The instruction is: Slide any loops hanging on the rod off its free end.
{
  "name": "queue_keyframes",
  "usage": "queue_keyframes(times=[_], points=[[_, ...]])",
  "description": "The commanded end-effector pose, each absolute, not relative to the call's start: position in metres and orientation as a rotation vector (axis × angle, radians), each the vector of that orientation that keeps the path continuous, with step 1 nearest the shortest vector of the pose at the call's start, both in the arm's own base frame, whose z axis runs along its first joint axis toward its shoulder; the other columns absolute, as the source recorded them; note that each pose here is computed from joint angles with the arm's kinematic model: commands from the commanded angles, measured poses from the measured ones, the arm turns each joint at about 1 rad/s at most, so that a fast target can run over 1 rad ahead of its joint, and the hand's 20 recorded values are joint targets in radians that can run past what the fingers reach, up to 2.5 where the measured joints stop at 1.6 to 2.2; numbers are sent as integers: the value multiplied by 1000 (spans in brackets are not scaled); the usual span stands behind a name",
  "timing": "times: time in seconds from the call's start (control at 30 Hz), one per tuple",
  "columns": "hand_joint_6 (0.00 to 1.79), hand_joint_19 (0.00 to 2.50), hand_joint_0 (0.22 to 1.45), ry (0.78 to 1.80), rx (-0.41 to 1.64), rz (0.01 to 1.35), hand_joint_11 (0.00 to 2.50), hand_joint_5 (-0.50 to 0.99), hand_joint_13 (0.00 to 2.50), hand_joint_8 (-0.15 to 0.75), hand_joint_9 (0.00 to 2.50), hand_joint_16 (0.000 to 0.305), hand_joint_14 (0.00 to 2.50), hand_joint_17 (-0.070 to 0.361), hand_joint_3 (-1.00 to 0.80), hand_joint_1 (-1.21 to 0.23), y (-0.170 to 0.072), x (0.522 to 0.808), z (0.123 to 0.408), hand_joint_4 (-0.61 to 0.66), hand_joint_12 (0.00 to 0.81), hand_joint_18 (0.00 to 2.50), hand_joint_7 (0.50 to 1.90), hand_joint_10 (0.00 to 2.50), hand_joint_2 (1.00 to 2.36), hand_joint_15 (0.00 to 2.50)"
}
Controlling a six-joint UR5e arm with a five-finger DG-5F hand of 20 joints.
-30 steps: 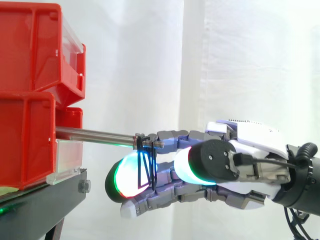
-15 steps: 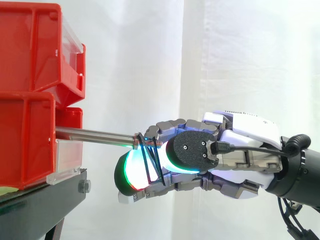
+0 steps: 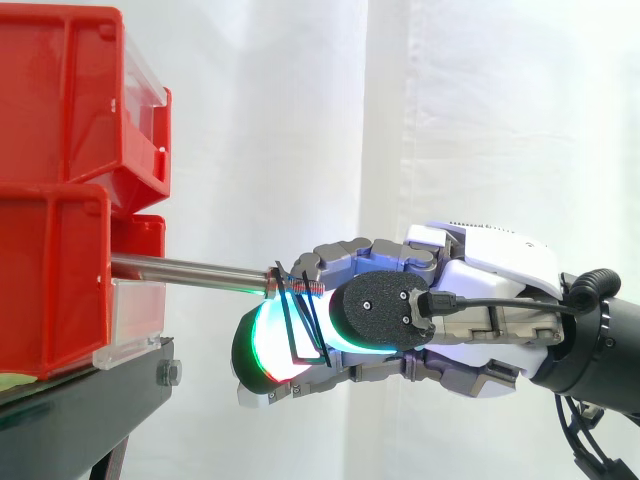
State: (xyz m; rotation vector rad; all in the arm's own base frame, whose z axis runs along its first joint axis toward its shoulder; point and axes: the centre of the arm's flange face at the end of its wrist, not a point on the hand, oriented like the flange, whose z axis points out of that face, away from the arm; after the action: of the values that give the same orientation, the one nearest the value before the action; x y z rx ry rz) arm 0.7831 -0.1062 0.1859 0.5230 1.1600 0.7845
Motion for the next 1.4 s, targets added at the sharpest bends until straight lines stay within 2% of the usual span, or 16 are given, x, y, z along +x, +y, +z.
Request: queue_keyframes(times=[0.0,0.2,0.67,0.97,1.03,1.13,1.2,1.37], points=[[870,286,596,1161,524,784,332,-197,556,277,599,52,10,118,-243,-738,-106,783,186,159,384,457,823,14,1019,237],[937,286,587,1163,523,784,356,-197,572,275,614,53,9,119,-17,-721,-107,782,185,31,383,474,827,13,1028,251],[954,291,606,1182,533,834,361,-177,622,291,681,58,9,131,88,-727,-109,781,183,-119,400,545,853,12,1019,260],[950,299,625,1200,536,840,369,-158,660,294,731,59,10,134,136,-743,-108,780,181,-210,406,581,934,14,1014,273],[952,296,624,1207,538,840,371,-158,664,294,738,60,10,135,132,-746,-107,780,181,-193,408,585,911,12,1013,276],[943,300,603,1224,551,841,362,-164,664,296,733,61,10,137,84,-749,-107,778,179,-101,412,590,882,12,1014,283],[932,319,577,1224,557,845,383,-171,633,279,713,56,11,126,-58,-737,-108,778,178,-16,390,540,910,15,1021,293],[917,337,564,1216,571,869,373,-173,621,271,702,54,12,121,-221,-714,-107,778,179,41,384,517,884,16,1020,303]])
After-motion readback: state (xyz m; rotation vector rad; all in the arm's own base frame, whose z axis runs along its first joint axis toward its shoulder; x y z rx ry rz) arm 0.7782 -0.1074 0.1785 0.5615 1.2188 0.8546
